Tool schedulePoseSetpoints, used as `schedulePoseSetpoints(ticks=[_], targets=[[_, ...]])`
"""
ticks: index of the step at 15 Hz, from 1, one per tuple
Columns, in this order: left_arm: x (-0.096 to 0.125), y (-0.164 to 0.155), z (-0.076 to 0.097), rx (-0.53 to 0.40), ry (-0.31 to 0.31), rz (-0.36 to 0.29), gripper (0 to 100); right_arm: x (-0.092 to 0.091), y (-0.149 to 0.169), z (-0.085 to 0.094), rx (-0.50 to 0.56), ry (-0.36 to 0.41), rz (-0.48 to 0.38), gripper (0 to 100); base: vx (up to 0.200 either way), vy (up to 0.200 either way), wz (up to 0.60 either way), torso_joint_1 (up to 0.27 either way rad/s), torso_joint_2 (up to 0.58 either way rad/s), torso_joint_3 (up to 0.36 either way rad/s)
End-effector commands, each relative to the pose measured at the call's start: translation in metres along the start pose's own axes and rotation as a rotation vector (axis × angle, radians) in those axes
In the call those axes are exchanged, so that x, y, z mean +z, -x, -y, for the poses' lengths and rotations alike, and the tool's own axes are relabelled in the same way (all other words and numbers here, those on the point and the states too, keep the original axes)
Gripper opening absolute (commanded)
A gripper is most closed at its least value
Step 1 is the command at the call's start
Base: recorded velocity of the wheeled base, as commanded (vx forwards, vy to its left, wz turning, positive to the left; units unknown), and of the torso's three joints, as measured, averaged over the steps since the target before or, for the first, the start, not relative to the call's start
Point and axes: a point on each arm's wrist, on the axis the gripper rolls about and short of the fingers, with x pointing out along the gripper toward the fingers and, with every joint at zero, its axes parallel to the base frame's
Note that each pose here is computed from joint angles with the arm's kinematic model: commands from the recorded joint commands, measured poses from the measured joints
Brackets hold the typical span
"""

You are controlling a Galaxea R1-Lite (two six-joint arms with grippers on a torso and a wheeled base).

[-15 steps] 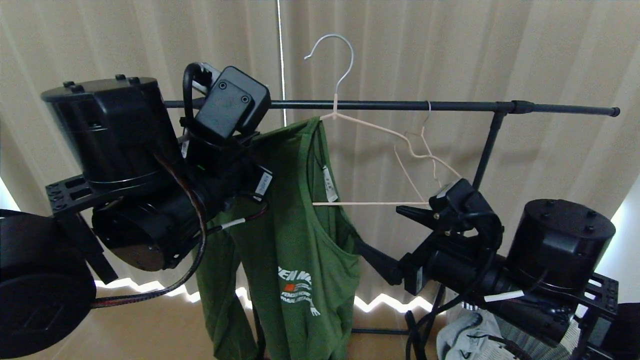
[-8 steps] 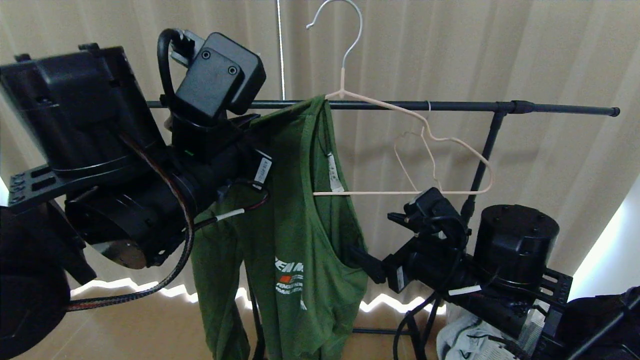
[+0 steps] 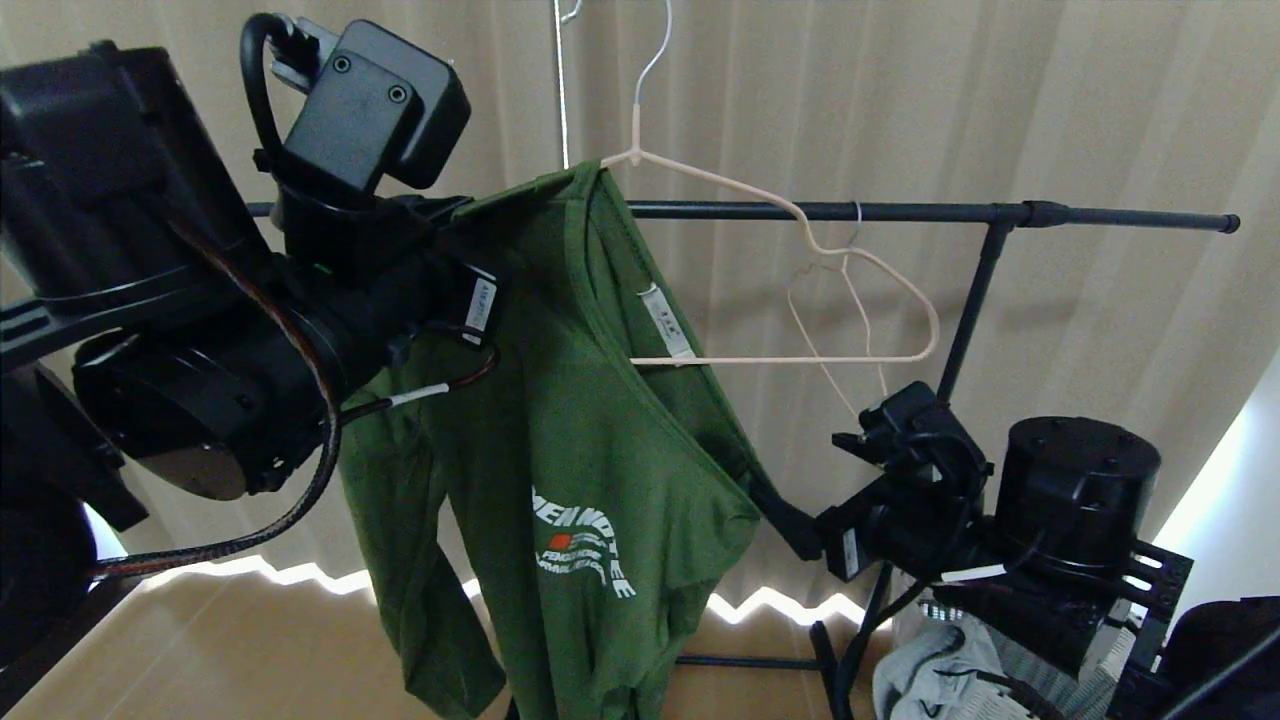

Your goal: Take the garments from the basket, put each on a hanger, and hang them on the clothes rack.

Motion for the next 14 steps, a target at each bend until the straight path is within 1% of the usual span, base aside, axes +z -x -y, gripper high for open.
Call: schedulePoseSetpoints(ticks=[1,3,4,5,8,9,10,11,12,13,14], targets=[[-0.015,-0.003,-0.007,0.027,-0.043,-0.049,0,0.008,0.009,0.023,-0.080,0.004,0.031,100,0.000,0.000,0.00,0.000,0.00,0.000],[-0.028,-0.003,-0.009,0.032,-0.108,-0.089,0,0.013,0.010,0.044,-0.154,0.021,0.051,100,0.000,0.000,0.00,0.000,0.00,0.000],[-0.031,-0.002,-0.009,0.030,-0.124,-0.098,0,0.015,0.010,0.048,-0.169,0.022,0.058,100,0.000,0.000,0.00,0.000,0.00,0.000],[-0.033,0.000,-0.010,0.030,-0.140,-0.107,0,0.020,0.010,0.050,-0.179,0.020,0.080,100,0.000,0.000,0.00,0.000,0.00,0.000],[-0.044,0.001,-0.010,0.027,-0.181,-0.142,0,0.038,0.006,0.054,-0.190,0.018,0.139,100,0.000,0.000,0.00,0.000,0.00,0.000],[-0.056,0.002,-0.013,0.030,-0.235,-0.184,0,0.046,0.004,0.055,-0.194,0.018,0.162,100,0.000,0.000,0.00,0.000,0.00,0.000],[-0.059,0.003,-0.014,0.032,-0.249,-0.197,0,0.048,0.003,0.055,-0.194,0.018,0.162,100,0.000,0.000,0.00,0.000,0.00,0.000],[-0.065,0.003,-0.015,0.034,-0.263,-0.219,0,0.054,0.004,0.056,-0.192,0.018,0.168,100,0.000,0.000,0.00,0.000,0.00,0.000],[-0.067,0.003,-0.015,0.035,-0.265,-0.225,0,0.056,0.004,0.056,-0.191,0.018,0.167,100,0.000,0.000,0.00,0.000,0.00,0.000],[-0.072,0.004,-0.016,0.053,-0.274,-0.255,0,0.062,0.006,0.056,-0.194,0.018,0.187,100,0.000,0.000,0.00,0.000,0.00,0.000],[-0.074,0.003,-0.015,0.060,-0.275,-0.264,0,0.063,0.007,0.056,-0.192,0.018,0.187,100,0.000,0.000,0.00,0.000,0.00,0.000]])
